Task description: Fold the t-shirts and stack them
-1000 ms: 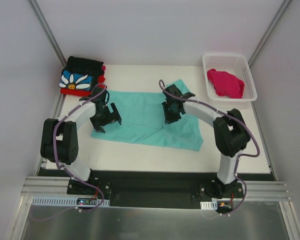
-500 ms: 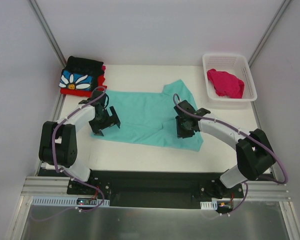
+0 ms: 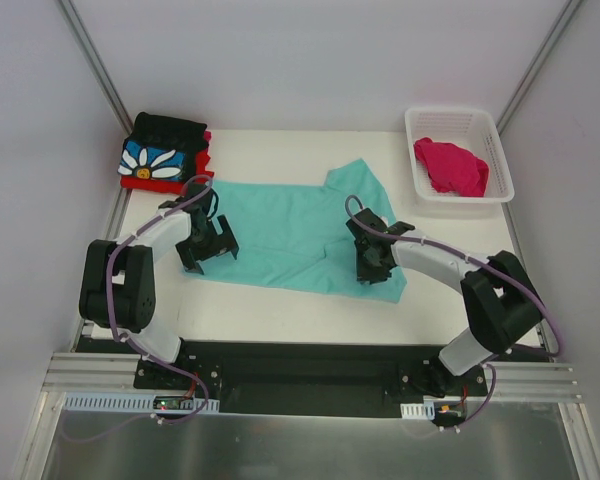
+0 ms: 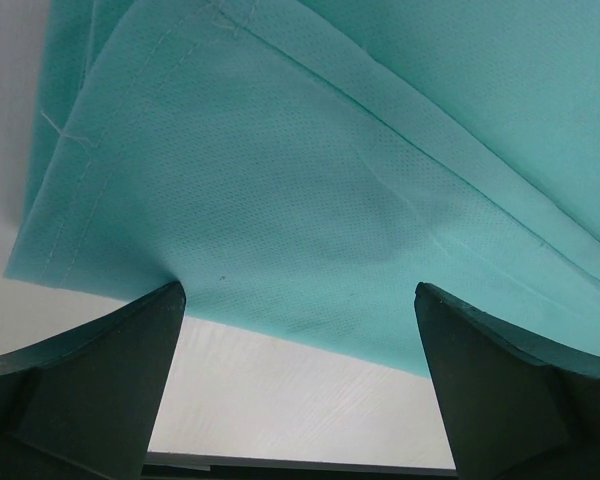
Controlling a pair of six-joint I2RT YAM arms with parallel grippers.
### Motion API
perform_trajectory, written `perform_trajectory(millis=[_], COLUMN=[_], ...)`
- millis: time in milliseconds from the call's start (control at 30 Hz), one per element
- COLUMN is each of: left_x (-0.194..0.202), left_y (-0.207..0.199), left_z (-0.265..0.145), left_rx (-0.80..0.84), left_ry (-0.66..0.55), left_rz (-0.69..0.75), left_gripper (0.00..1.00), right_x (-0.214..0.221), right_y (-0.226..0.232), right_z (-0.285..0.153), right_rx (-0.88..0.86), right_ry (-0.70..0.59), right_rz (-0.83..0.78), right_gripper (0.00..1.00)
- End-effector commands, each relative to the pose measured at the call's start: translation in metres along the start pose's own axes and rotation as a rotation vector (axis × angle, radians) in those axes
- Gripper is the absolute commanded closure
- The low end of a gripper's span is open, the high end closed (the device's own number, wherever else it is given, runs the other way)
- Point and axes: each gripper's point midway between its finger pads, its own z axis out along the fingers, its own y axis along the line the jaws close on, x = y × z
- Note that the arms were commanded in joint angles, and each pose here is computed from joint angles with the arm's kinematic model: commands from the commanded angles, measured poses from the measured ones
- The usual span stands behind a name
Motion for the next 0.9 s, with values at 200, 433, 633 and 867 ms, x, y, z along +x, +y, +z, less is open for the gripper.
perform_trajectory(millis=[200,433,633,867], left_x=[0.0,0.01,0.02,0.036], left_y=[0.019,0.025,0.034,0.041], left_z=[0.006,0.015,0.017,0.02], left_rx=[-0.074,-0.075,-0.091,-0.086], left_ry=[0.0,0.025,0.023,0.044], left_rz=[-0.008,-0.023,-0.03,-0.051], left_gripper=[0.01,0.01,0.01,0.01], right_x=[0.006,0.023,0.023,0.023], right_y=[-0.025,-0.045,-0.05,-0.064], right_z=[0.004,0.015,0.019,0.021], right_rx=[0.134,0.236,0.259,0.291], right_ry=[0.002,0.059,0.058,0.071], right_rz=[0.04,0.042,0.05,0.057], right_gripper=[0.71,0.72,0.72,0.72])
